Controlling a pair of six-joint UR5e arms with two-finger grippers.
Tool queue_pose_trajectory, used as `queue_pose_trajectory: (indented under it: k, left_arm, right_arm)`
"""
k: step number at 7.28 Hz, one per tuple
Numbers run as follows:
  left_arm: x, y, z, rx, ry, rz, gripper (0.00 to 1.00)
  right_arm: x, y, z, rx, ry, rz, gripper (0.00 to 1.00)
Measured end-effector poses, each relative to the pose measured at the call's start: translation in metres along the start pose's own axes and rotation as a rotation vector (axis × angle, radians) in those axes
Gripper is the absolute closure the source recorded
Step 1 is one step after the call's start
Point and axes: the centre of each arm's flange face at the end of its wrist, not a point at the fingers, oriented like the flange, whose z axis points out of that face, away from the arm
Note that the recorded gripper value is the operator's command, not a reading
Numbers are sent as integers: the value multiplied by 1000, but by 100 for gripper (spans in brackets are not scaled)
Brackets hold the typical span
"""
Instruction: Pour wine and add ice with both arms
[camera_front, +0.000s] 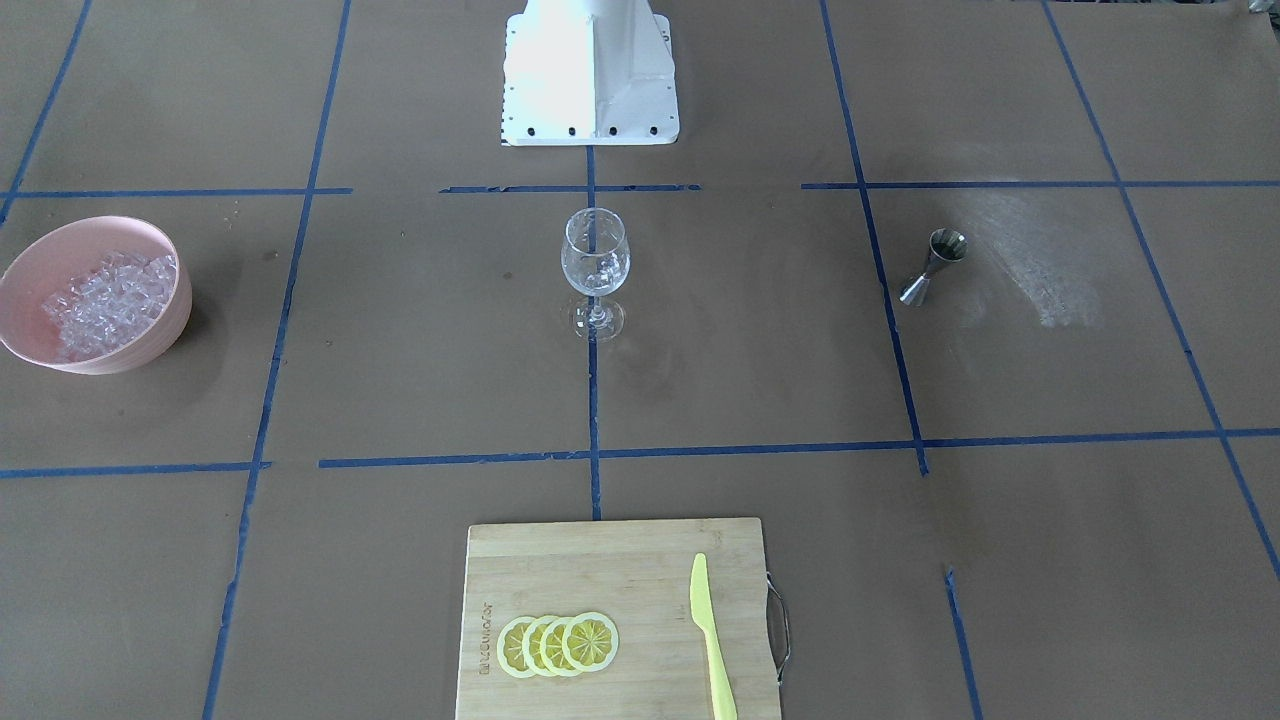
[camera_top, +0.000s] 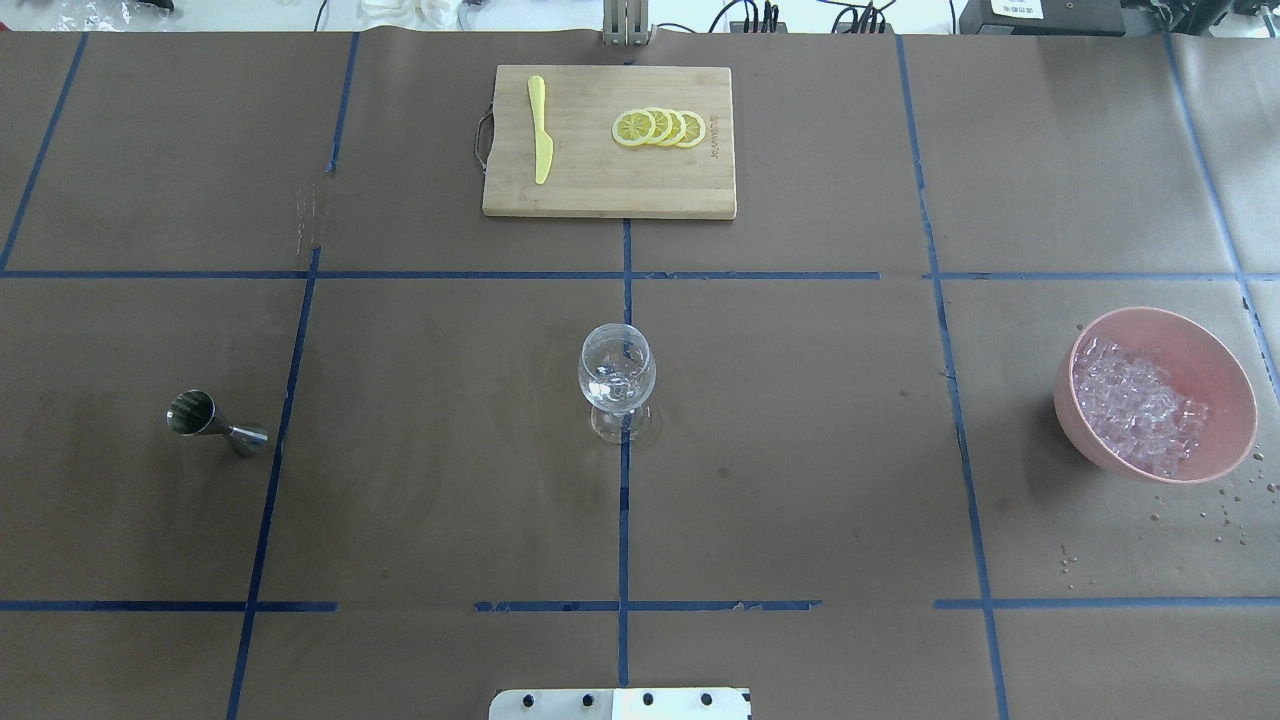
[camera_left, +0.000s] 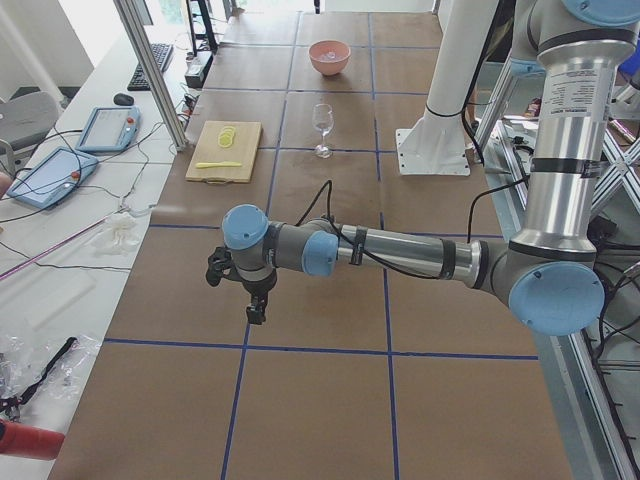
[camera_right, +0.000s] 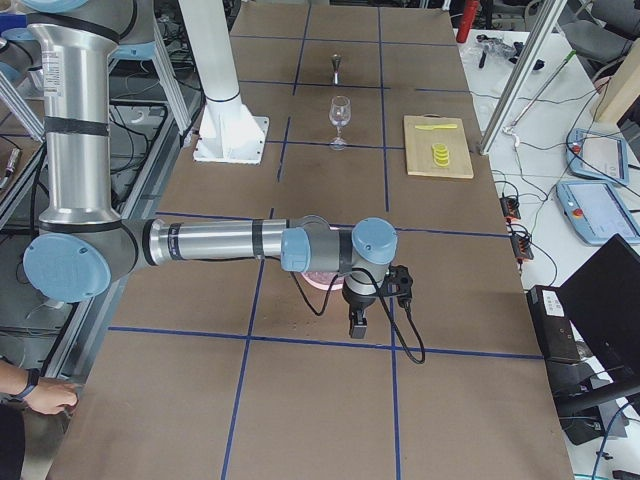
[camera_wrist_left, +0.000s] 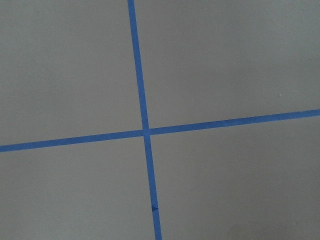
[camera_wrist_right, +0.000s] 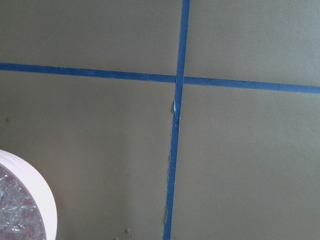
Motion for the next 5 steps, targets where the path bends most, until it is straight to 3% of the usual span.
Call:
queue_pose_trajectory:
  k: [5]
  left_arm:
    - [4,2,-9,47,1,30,0]
  right_arm:
    - [-9,3,-4,7,-52,1,0]
